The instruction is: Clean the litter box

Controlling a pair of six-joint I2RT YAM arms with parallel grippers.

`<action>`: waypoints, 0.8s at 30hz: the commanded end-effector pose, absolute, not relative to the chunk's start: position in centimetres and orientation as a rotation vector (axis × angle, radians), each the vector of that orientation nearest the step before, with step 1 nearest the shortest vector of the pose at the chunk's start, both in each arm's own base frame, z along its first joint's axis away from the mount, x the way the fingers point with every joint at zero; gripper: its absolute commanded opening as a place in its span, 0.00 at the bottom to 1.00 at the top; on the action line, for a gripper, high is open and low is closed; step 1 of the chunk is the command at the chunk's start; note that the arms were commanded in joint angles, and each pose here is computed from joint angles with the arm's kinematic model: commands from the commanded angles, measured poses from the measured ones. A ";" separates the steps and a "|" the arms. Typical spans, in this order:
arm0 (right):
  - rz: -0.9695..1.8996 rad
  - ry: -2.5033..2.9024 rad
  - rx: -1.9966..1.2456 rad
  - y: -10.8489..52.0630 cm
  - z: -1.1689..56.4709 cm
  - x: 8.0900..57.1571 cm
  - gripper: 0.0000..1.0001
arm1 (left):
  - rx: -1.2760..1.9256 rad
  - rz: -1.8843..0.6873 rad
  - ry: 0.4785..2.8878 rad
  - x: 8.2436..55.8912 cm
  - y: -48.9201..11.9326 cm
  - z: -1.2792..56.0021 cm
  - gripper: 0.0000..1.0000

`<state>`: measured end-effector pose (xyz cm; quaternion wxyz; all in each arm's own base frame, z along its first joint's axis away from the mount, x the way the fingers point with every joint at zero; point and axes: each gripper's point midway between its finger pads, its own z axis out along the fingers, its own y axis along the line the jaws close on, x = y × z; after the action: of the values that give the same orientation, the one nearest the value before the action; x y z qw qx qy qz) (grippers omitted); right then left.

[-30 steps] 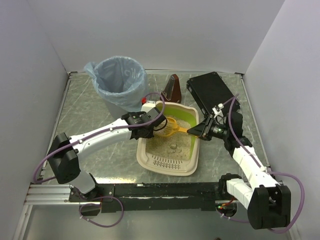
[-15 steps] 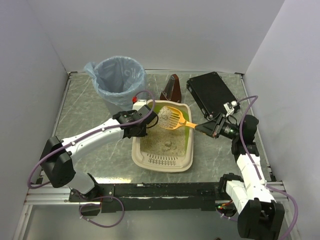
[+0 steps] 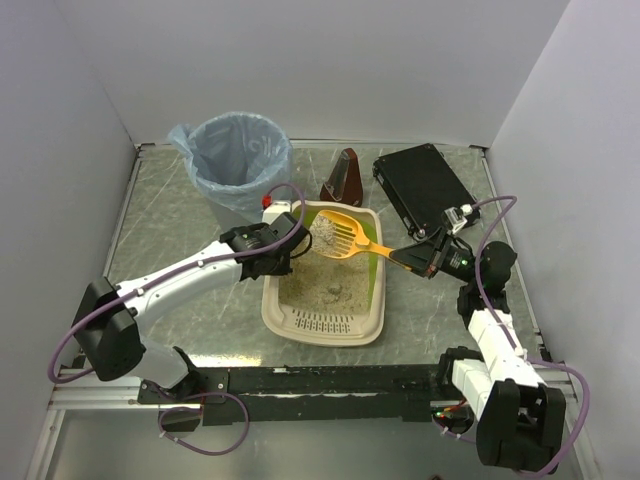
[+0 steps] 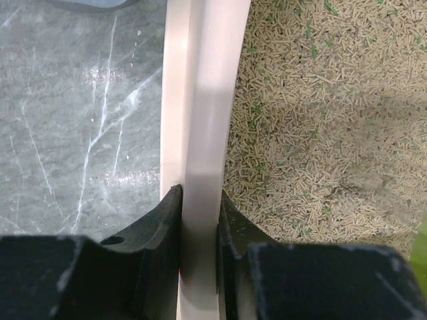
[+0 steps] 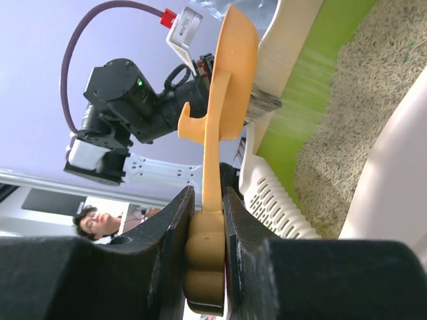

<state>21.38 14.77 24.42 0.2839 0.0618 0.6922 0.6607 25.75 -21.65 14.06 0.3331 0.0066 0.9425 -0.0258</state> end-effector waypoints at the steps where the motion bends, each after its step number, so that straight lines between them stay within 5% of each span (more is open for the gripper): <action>1: 1.686 1.799 0.074 15.3 26.0 21.9 0.00 | -0.100 -0.402 2.249 28.1 -25.6 20.7 0.01; 24: 1.529 1.935 0.104 15.2 23.7 22.5 0.00 | -0.160 -0.357 2.240 28.3 -24.1 18.7 0.01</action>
<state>21.89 15.50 22.41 0.2877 0.0650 0.7324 0.6136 25.36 -21.12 13.13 0.3365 0.0016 0.9411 -0.0320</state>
